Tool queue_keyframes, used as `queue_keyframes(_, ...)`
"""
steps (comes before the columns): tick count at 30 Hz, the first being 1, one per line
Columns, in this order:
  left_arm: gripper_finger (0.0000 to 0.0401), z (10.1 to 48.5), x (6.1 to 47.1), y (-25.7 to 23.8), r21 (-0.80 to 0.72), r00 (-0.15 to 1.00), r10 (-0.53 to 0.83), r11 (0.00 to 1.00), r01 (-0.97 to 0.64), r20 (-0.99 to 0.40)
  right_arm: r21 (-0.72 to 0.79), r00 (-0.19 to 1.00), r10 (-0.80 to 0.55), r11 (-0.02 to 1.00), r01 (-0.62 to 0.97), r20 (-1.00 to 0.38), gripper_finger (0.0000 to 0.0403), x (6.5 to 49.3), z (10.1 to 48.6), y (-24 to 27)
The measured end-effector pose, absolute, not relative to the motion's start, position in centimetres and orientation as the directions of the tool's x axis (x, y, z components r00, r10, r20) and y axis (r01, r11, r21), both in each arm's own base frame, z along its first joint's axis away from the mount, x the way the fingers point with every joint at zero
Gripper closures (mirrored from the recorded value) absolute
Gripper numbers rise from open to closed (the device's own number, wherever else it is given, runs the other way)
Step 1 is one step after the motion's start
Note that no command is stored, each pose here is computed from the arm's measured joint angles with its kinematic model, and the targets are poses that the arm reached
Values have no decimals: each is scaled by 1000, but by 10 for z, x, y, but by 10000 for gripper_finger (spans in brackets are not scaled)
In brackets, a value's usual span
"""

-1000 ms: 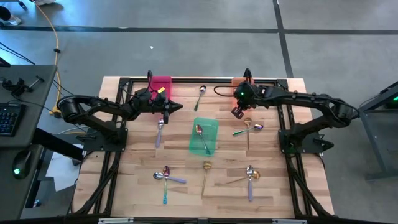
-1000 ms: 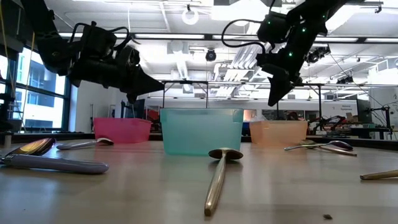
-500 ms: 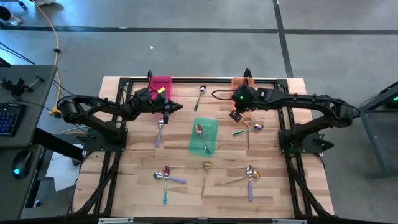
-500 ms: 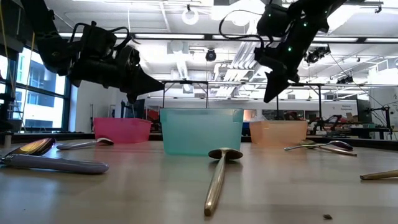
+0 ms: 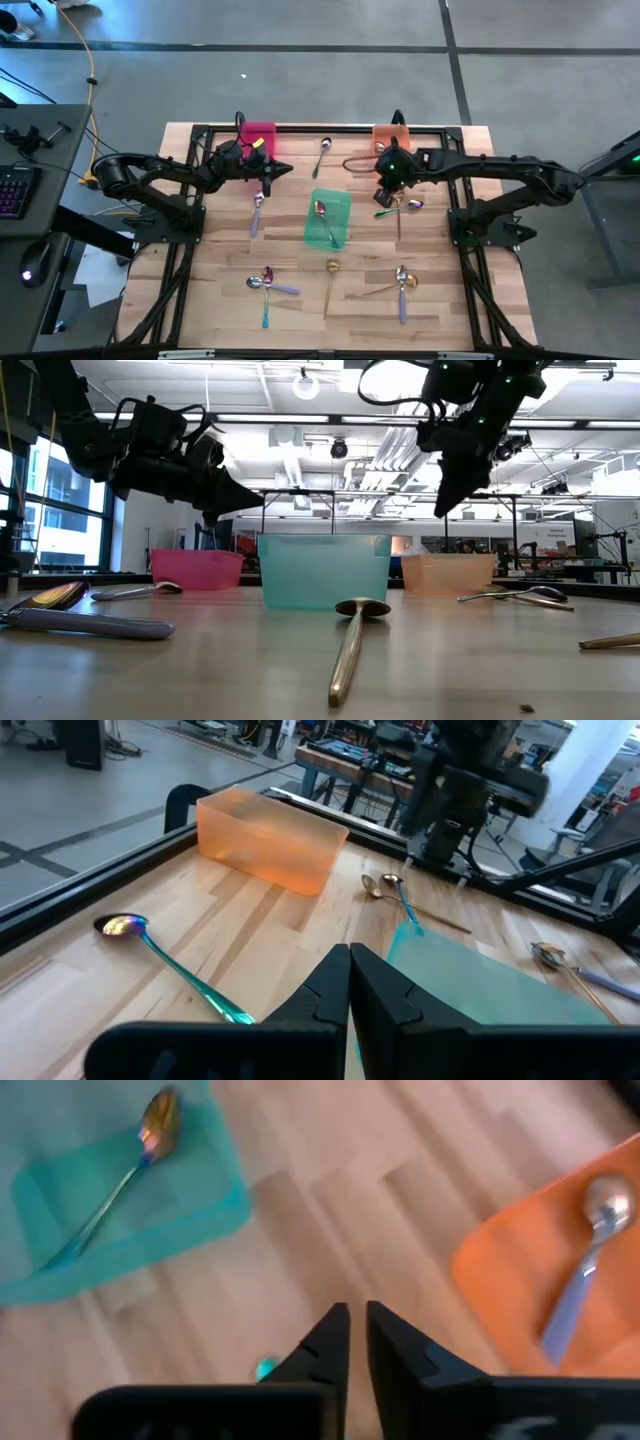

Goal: Sort silverware by color (type)
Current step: Put the middle right blue spoon into the green bin

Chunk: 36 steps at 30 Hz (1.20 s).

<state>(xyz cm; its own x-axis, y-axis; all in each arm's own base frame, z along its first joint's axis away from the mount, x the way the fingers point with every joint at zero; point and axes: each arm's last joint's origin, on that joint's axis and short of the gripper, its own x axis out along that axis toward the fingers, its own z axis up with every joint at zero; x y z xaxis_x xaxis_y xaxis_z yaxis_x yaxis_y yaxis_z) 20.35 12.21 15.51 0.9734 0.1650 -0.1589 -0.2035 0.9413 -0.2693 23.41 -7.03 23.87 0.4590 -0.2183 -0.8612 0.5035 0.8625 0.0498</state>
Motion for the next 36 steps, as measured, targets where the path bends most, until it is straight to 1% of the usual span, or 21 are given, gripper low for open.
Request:
queue_keyframes(4,401,155,203,122,-271,973,165,941,-204,-162,65,421,-185,855,514,-888,338,232,236,-60)
queue_keyframes(8,401,155,203,122,-272,973,164,940,-205,-164,77,406,-169,849,523,-898,296,233,235,-51)
queue_keyframes(12,401,154,204,122,-275,973,162,939,-204,-166,70,377,-146,861,503,-915,268,232,231,-44)
queue_keyframes(17,401,154,204,121,-285,975,144,940,-187,-167,52,234,-68,880,471,-970,248,224,212,-36)
queue_keyframes(20,401,154,204,121,-289,975,143,938,-188,-171,4,171,-77,903,429,-982,234,220,202,-36)
queue_keyframes(26,401,153,205,119,-291,976,132,940,-180,-175,-36,82,-68,937,348,-994,207,204,179,-40)
queue_keyframes(30,401,153,205,118,-290,976,129,941,-177,-175,-44,87,-71,958,285,-994,202,200,166,-45)
queue_keyframes(32,401,153,205,118,-291,976,129,940,-177,-176,-54,122,-89,961,270,-989,204,205,165,-49)
queue_keyframes(36,401,153,205,118,-291,976,128,940,-176,-177,-84,75,-106,964,251,-992,214,207,156,-55)
